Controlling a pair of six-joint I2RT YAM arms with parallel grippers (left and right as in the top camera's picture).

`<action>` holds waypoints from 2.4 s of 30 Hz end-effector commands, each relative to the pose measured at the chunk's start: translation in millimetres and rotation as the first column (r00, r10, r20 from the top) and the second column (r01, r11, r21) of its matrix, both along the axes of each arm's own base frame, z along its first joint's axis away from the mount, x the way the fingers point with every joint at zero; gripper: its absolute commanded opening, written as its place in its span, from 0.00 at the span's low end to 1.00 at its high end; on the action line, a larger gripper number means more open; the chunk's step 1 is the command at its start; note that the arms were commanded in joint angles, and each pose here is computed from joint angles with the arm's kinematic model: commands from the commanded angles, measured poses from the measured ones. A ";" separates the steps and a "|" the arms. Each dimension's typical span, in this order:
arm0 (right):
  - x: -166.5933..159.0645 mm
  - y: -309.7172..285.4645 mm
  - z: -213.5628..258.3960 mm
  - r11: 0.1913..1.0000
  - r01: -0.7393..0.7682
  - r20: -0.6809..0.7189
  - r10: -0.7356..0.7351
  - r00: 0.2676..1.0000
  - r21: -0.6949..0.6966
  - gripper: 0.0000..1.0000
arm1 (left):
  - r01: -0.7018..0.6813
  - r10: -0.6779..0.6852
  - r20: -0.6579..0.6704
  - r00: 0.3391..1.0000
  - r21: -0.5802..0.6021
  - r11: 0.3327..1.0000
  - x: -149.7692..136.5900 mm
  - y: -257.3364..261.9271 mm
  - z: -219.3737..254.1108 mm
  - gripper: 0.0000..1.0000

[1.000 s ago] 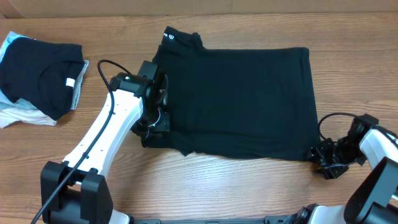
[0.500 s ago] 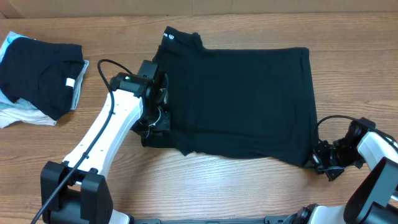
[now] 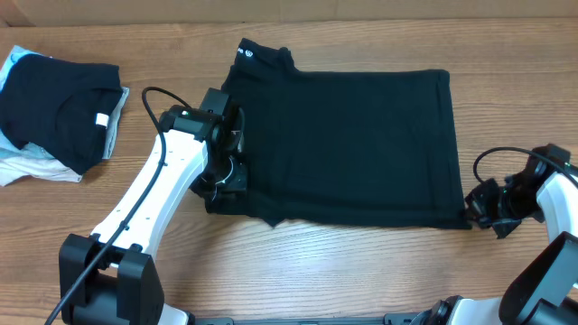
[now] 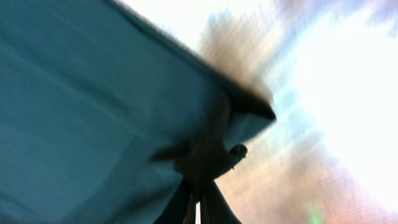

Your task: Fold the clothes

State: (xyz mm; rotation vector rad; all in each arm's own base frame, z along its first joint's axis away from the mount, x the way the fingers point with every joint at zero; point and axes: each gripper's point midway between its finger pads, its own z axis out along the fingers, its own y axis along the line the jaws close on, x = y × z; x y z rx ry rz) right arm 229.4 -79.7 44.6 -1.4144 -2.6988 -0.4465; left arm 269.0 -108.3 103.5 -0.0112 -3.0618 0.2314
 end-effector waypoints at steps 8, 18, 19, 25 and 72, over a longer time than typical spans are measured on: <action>55.9 -7.2 17.6 1.000 0.017 0.237 -0.016 0.971 -0.001 0.04 | 0.064 -0.069 0.217 0.974 0.032 0.997 49.6 1.8 24.1 0.04; 70.4 -11.5 20.5 0.998 0.053 0.282 -0.048 0.958 -0.013 0.04 | 0.068 -0.099 0.289 0.952 0.115 0.991 69.3 12.2 20.0 0.04; 71.5 -12.0 20.8 0.998 0.062 0.284 -0.056 0.957 -0.012 0.04 | 0.078 -0.110 0.303 0.947 0.117 0.990 72.9 11.6 20.8 0.04; 77.9 -7.5 21.9 0.999 0.046 0.302 -0.038 0.953 -0.019 0.04 | 0.093 -0.127 0.352 0.927 0.113 0.989 85.4 8.3 23.2 0.04; 28.7 8.8 -8.5 0.996 -0.029 0.083 0.036 0.996 -0.080 0.73 | -0.054 0.035 0.077 0.996 0.254 0.966 33.0 74.4 -73.2 0.65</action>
